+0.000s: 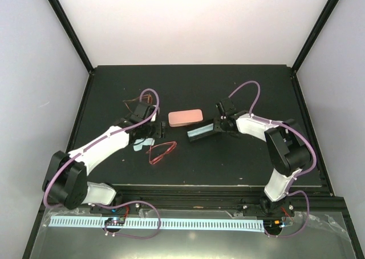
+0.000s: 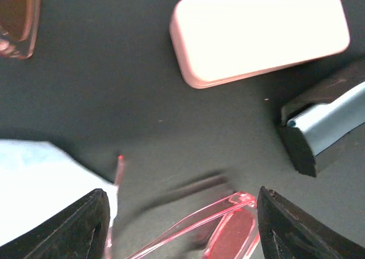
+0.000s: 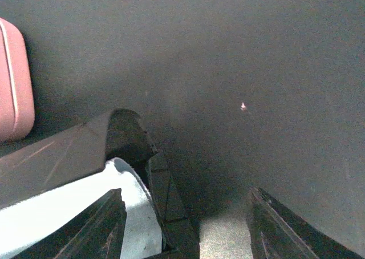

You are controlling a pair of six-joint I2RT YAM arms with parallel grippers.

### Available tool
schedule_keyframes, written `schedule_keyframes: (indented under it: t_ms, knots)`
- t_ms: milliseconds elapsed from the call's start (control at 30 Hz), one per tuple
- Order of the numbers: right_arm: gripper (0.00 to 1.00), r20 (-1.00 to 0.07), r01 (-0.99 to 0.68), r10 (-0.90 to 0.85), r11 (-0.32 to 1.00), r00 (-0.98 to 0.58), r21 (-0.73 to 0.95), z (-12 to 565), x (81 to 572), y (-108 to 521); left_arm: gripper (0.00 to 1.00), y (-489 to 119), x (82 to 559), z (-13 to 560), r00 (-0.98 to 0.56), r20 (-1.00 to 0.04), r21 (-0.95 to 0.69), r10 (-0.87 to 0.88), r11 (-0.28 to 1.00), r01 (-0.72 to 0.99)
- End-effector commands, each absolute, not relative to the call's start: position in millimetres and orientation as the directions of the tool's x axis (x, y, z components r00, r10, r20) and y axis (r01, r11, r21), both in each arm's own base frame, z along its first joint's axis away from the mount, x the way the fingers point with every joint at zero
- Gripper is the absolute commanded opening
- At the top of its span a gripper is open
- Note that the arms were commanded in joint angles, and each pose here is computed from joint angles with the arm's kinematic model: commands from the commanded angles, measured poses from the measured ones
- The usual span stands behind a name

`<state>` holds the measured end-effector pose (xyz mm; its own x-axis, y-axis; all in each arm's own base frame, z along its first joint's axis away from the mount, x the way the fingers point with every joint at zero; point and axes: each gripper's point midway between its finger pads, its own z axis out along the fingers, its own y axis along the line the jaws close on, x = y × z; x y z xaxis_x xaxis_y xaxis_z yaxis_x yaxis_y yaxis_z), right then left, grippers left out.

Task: Organize the sunglasses
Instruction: Move the sunglasses case at the center of the board.

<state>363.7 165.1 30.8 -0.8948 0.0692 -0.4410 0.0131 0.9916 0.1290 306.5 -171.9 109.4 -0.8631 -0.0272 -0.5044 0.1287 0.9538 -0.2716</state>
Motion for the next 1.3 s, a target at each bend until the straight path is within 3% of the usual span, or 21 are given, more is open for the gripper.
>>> schedule_keyframes:
  t_ms: [0, 500, 900, 1267]
  knots:
    - [0.58, -0.428, 0.068, 0.092, 0.995, -0.899, 0.070, 21.3, 346.8, 147.0, 0.71, -149.4, 307.8, 113.7, -0.836, -0.535, -0.280, -0.126, 0.959, 0.035]
    - [0.61, -0.364, 0.091, 0.118, 0.992, -0.924, 0.091, 16.2, 268.9, 134.3, 0.71, -124.8, 285.9, 97.7, -0.844, -0.503, -0.282, -0.188, 0.958, -0.045]
    - [0.81, -0.400, 0.036, 0.113, 0.981, -0.909, 0.193, 41.2, 219.4, 147.7, 0.71, -111.1, 272.4, 74.7, -0.855, -0.468, -0.273, -0.222, 0.957, -0.099]
    - [0.78, -0.547, -0.137, 0.100, 0.916, -0.831, 0.376, 121.8, 219.9, 174.0, 0.39, -114.6, 260.4, 50.5, -0.898, -0.389, -0.282, -0.206, 0.954, -0.097]
